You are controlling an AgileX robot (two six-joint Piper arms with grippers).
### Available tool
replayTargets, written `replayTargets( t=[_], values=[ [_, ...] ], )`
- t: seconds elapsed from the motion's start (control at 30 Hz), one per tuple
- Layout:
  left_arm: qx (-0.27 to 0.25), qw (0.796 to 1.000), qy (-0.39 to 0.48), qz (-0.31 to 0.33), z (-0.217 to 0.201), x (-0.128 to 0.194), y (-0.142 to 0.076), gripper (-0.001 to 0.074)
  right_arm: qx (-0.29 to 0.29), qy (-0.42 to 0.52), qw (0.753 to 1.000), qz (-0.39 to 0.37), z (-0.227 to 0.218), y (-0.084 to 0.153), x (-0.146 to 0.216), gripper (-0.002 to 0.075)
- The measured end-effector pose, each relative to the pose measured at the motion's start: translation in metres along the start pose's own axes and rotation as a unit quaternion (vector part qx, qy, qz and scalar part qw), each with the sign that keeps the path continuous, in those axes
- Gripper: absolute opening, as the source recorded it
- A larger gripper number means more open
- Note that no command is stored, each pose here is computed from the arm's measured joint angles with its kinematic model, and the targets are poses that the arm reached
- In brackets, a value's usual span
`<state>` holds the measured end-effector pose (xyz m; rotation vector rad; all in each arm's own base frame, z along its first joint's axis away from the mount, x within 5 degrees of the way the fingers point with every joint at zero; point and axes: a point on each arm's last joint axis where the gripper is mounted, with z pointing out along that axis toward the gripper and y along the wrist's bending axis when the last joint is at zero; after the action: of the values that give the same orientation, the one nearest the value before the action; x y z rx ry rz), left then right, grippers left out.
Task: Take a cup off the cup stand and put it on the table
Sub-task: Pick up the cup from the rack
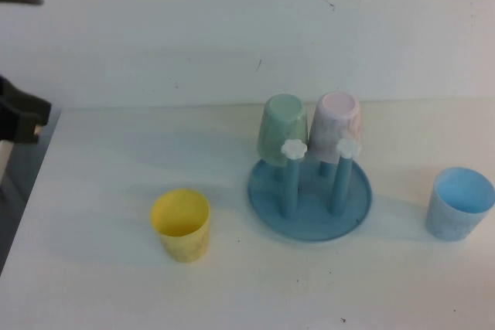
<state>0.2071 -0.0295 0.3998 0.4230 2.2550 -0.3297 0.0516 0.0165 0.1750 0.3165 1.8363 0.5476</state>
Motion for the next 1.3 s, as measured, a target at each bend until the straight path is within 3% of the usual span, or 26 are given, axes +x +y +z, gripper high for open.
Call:
replayTargets(
  t=[0.13, 0.27, 0.57, 0.63, 0.73, 0.9, 0.97, 1.1, 1.3],
  values=[
    [0.027, 0.999, 0.026, 0.039, 0.023, -0.027, -0.006, -0.0002, 0.0, 0.001, 1.0, 0.0, 0.0, 0.0, 0.0, 0.0154],
    [0.051, 0.994, 0.048, 0.085, 0.048, -0.048, -0.034, -0.0002, 0.0, 0.002, 1.0, 0.0, 0.0, 0.0, 0.0, 0.0154],
    [0.018, 0.98, 0.115, 0.162, 0.11, -0.08, -0.083, 0.0008, 0.0, 0.002, 1.0, 0.001, 0.0, 0.0, 0.0, 0.0154],
    [0.01, 0.977, 0.131, 0.166, 0.125, -0.087, -0.09, 0.0047, 0.0, 0.002, 1.0, 0.001, 0.0, 0.0, 0.0, 0.0154],
    [0.023, 0.976, 0.15, 0.157, 0.147, -0.094, -0.099, 0.0176, 0.0, 0.002, 1.0, 0.001, 0.0, 0.0, 0.0, 0.0154],
    [0.036, 0.976, 0.157, 0.147, 0.18, -0.105, -0.106, 0.052, -0.001, 0.003, 1.0, 0.004, 0.0, 0.0, 0.0, 0.0154],
    [0.038, 0.977, 0.157, 0.142, 0.192, -0.107, -0.108, 0.0603, -0.003, 0.004, 1.0, 0.008, 0.0, 0.001, 0.001, 0.0154],
    [0.043, 0.979, 0.149, 0.131, 0.219, -0.111, -0.111, 0.0653, -0.004, 0.006, 1.0, 0.01, 0.0, 0.001, 0.001, 0.0154],
    [0.041, 0.981, 0.149, 0.116, 0.259, -0.105, -0.111, 0.0663, -0.004, 0.006, 1.0, 0.01, 0.0, 0.001, 0.001, 0.0154]
  ],
)
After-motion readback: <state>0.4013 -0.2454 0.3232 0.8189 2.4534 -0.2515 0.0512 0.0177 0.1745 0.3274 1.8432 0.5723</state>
